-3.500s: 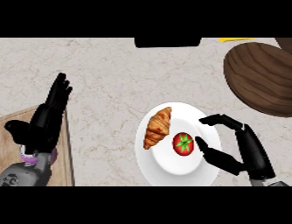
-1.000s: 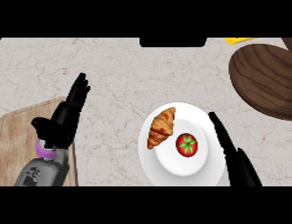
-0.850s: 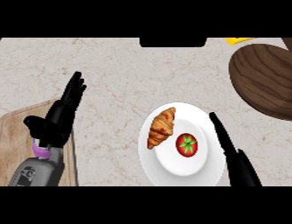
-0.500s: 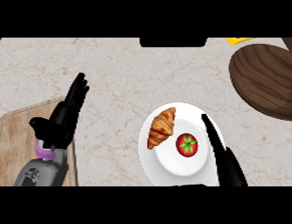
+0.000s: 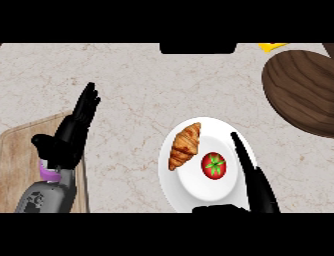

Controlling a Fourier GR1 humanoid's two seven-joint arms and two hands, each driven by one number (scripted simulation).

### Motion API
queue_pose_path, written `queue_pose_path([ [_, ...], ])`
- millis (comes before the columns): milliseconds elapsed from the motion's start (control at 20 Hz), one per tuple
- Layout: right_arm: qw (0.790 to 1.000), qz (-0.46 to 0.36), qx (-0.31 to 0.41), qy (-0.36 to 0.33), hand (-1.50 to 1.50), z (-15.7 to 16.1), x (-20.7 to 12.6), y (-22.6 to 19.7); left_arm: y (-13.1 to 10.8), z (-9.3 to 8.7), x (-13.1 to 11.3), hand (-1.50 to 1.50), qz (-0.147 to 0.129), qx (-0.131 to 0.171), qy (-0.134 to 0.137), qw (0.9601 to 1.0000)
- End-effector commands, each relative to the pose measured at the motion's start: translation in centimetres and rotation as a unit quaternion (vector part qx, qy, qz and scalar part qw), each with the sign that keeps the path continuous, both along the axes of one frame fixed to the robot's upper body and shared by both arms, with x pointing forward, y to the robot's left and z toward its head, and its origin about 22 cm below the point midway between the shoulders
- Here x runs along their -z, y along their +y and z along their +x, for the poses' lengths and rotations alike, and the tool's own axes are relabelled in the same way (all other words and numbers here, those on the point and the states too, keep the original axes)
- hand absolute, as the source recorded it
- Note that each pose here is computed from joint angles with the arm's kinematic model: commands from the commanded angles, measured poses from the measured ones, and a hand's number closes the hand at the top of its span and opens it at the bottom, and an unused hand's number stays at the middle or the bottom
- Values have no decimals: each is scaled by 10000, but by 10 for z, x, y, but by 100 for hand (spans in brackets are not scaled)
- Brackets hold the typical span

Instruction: Pick the tomato from the plate and place it in the bowl

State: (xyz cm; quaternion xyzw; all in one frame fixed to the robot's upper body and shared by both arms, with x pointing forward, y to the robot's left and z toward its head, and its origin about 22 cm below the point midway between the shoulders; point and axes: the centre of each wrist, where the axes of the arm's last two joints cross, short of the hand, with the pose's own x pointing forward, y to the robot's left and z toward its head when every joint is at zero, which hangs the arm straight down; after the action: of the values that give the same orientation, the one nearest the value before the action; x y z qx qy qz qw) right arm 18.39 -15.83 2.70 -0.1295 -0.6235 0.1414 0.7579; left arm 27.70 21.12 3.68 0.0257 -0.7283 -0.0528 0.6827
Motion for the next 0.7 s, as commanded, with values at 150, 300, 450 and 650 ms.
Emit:
queue_pose_path([
  [150,9964,-775,267,218,-150,6,34,3,0,14,7,0,-1,-155,201,9997],
  [300,9947,-903,314,368,-150,15,31,17,10,-10,-8,0,53,-64,204,9998],
  [450,9932,-1058,42,487,-150,16,37,11,3,-4,7,0,-18,-40,331,9994],
  [650,9963,-764,-42,396,-150,19,35,10,-6,-5,4,0,-12,41,187,9998],
])
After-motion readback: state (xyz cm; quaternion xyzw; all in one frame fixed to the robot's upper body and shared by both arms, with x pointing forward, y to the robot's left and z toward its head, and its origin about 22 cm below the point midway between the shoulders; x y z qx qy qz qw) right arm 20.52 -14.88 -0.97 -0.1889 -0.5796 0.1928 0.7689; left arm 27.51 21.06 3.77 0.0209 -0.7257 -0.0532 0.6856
